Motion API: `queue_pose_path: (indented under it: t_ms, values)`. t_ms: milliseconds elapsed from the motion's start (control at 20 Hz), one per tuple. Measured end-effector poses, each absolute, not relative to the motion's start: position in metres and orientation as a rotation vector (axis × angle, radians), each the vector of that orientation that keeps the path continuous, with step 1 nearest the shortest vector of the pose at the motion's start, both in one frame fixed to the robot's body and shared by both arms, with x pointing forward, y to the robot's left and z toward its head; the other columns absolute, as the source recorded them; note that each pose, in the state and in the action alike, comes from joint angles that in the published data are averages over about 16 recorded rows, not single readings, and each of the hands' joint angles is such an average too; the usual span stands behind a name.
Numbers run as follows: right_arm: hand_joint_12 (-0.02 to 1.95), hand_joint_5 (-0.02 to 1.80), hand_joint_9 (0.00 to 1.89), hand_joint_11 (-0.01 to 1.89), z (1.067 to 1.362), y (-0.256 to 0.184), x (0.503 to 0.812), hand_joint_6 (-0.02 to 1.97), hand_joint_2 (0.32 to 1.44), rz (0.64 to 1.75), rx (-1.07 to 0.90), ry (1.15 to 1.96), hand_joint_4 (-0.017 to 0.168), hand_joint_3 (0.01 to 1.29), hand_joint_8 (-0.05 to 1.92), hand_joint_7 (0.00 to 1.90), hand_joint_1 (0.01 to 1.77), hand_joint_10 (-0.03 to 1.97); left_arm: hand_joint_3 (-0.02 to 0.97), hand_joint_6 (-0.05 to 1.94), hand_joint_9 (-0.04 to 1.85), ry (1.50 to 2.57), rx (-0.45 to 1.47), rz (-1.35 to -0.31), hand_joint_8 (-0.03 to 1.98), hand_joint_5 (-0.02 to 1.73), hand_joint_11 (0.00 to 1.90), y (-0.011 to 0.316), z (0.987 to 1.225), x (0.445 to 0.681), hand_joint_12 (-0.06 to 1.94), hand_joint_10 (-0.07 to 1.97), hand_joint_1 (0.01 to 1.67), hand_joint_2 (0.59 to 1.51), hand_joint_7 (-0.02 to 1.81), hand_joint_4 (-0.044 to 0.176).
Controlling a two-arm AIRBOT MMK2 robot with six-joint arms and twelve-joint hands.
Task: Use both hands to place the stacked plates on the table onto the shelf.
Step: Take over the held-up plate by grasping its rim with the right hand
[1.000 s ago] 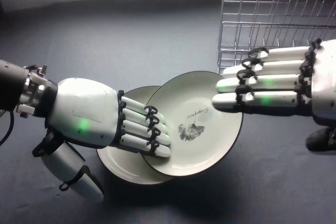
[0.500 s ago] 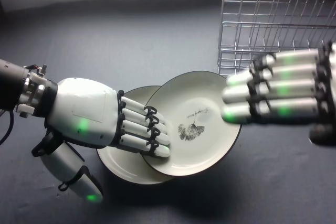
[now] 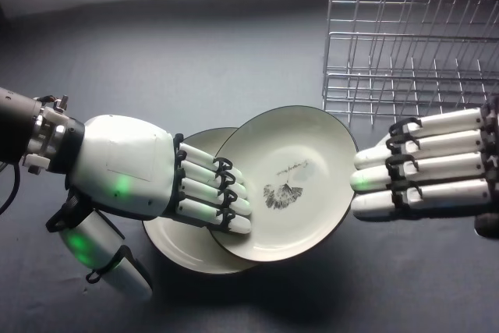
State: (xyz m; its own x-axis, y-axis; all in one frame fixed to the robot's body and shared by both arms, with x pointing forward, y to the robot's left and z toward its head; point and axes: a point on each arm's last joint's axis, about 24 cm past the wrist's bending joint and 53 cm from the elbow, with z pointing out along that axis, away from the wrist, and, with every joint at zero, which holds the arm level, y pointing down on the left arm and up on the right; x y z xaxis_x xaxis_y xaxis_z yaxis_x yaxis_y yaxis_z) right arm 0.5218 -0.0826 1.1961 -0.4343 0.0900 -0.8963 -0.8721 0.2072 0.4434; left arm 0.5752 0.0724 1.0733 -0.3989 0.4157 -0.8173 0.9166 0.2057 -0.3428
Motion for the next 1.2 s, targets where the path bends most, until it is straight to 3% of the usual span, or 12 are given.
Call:
queue_pose_path:
  t_ms: [1200]
  values:
    - [0.51, 0.05, 0.06, 0.02, 1.144, -0.017, 0.575, 0.02, 1.05, 1.358, -0.694, 1.686, -0.006, 0.02, 0.01, 0.02, 1.36, 0.01, 0.008, -0.02, 0.04, 1.907, 1.241, -1.135, -0.01, 0.04, 0.05, 0.071, 1.075, 0.577, 0.05, 0.01, 0.01, 1.182, 0.02, -0.003]
